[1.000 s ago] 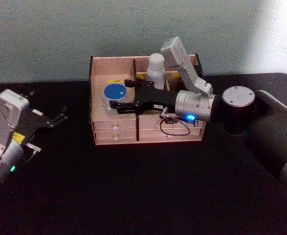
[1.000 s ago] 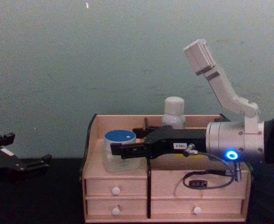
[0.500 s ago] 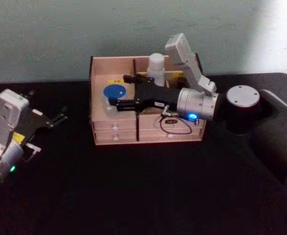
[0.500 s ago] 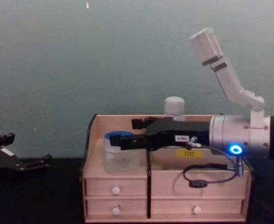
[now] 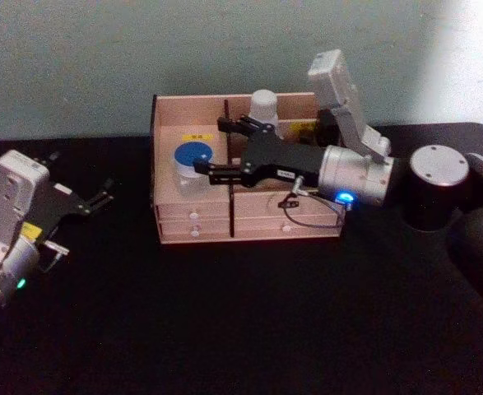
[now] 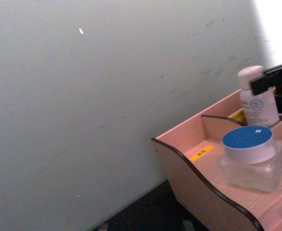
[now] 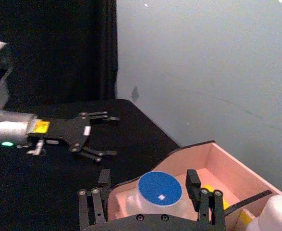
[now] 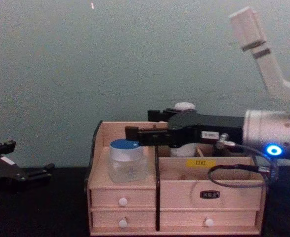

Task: Pick up the facial cleanser and watermelon frost from the table and place them into the tiered storage box.

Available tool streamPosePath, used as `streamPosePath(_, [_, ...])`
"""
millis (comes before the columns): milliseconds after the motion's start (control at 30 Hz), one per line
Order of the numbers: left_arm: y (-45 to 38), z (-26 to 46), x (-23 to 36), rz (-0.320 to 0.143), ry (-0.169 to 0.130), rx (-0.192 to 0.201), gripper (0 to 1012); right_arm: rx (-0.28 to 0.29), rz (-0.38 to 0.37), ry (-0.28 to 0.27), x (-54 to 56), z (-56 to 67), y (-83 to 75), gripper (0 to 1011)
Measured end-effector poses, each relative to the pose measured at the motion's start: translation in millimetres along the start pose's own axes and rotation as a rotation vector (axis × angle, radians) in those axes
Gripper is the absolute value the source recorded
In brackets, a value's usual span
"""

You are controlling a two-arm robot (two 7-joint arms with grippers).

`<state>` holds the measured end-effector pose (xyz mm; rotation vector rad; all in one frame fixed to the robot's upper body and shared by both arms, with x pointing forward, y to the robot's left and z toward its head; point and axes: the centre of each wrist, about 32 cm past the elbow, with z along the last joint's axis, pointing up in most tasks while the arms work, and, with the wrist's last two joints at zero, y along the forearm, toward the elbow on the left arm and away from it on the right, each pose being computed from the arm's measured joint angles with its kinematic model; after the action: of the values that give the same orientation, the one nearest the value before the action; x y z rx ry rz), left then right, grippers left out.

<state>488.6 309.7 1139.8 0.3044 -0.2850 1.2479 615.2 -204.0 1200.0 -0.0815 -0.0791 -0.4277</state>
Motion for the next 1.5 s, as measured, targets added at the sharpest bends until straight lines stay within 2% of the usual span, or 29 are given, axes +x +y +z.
streamPosePath(100, [0.0,0.0,0.0,0.000,0.000,0.000,1001,0.006,0.010,-0.009,-2.3,0.2,-7.9,1002])
streamPosePath(167, [0.0,0.0,0.0,0.000,0.000,0.000,1001,0.011,0.023,-0.019,-5.3,-0.6,-20.6,1002])
streamPosePath(200, [0.0,0.0,0.0,0.000,0.000,0.000,1001,0.011,0.023,-0.019,-5.3,-0.6,-20.6,1002])
streamPosePath(400, [0.0,0.0,0.0,0.000,0.000,0.000,1001,0.007,0.033,-0.039,-13.8,-5.7,-55.0,1002])
streamPosePath(533, [0.0,0.0,0.0,0.000,0.000,0.000,1001,0.003,0.029,-0.041,-18.5,-8.9,-70.0,1002])
streamPosePath(733, [0.0,0.0,0.0,0.000,0.000,0.000,1001,-0.026,-0.034,-0.043,-31.8,-18.9,-109.5,1002])
streamPosePath(833, [0.0,0.0,0.0,0.000,0.000,0.000,1001,-0.033,-0.073,-0.036,-34.5,-22.0,-121.6,1002])
streamPosePath(933, [0.0,0.0,0.0,0.000,0.000,0.000,1001,-0.043,-0.168,-0.019,-38.3,-26.4,-140.7,1002])
streamPosePath(1067, [0.0,0.0,0.0,0.000,0.000,0.000,1001,-0.048,-0.282,-0.007,-40.9,-28.6,-155.6,1002])
streamPosePath(1100, [0.0,0.0,0.0,0.000,0.000,0.000,1001,-0.048,-0.339,-0.002,-42.6,-29.7,-161.7,1002])
streamPosePath(1167, [0.0,0.0,0.0,0.000,0.000,0.000,1001,-0.049,-0.393,-0.003,-44.3,-29.9,-166.4,1002])
streamPosePath(1200, [0.0,0.0,0.0,0.000,0.000,0.000,1001,-0.058,-0.451,-0.013,-45.9,-30.1,-170.7,1002])
streamPosePath(1400, [0.0,0.0,0.0,0.000,0.000,0.000,1001,-0.108,-0.650,-0.066,-52.9,-33.9,-175.9,1002])
streamPosePath(1500, [0.0,0.0,0.0,0.000,0.000,0.000,1001,-0.127,-0.707,-0.080,-55.5,-36.6,-175.0,1002])
